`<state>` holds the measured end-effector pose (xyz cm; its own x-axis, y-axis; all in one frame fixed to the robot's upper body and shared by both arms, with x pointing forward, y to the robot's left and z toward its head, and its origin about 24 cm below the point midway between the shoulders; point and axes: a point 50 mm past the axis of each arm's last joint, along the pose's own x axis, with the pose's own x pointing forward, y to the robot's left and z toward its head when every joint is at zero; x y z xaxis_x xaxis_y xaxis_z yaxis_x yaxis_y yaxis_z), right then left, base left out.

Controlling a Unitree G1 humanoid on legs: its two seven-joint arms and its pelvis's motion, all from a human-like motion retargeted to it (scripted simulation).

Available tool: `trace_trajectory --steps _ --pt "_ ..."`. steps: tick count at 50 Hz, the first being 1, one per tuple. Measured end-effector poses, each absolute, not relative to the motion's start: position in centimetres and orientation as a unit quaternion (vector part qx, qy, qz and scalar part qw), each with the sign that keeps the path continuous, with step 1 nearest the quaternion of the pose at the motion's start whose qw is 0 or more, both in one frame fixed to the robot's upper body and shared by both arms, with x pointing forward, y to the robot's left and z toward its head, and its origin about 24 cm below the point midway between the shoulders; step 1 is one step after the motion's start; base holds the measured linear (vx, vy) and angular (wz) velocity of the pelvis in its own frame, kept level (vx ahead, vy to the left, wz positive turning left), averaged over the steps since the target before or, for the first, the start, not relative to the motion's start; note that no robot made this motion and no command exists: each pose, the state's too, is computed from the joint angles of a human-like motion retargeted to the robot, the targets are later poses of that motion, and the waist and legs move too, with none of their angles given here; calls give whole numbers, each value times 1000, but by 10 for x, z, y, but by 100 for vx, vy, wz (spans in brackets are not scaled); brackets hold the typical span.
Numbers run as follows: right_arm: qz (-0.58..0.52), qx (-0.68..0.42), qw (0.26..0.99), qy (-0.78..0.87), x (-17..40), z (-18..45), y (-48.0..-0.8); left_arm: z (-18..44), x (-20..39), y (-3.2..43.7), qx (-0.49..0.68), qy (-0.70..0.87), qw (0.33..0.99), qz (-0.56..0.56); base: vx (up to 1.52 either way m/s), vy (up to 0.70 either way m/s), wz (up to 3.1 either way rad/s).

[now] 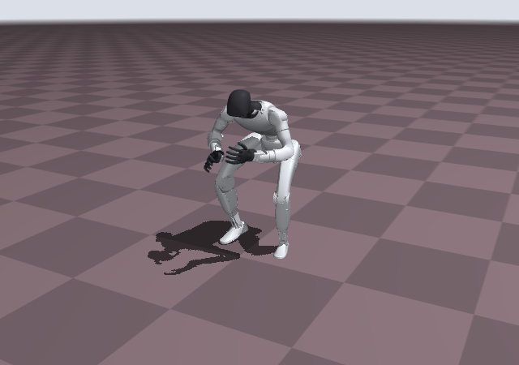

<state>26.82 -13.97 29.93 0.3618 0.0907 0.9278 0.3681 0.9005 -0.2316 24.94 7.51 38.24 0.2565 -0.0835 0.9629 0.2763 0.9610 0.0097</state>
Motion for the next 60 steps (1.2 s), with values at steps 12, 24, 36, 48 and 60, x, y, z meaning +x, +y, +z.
trace_trajectory --steps 12,24,36,48,60 --pt "-91 -223 718 -653 252 353 -113 370 252 85 -2 -599 787 -147 40 -3 12" --pt "-75 -228 728 -642 251 339 -114 245 278 179 -2 -393 919 42 52 -11 -29" --pt "-69 -231 688 -685 242 360 -91 247 263 213 -128 -408 899 96 46 -11 56" --pt "-60 -197 731 -650 248 340 -106 332 260 158 -102 -539 836 -11 55 8 -56" --pt "-60 -202 783 -585 261 309 -123 406 221 93 -51 -670 733 -106 48 14 -26"
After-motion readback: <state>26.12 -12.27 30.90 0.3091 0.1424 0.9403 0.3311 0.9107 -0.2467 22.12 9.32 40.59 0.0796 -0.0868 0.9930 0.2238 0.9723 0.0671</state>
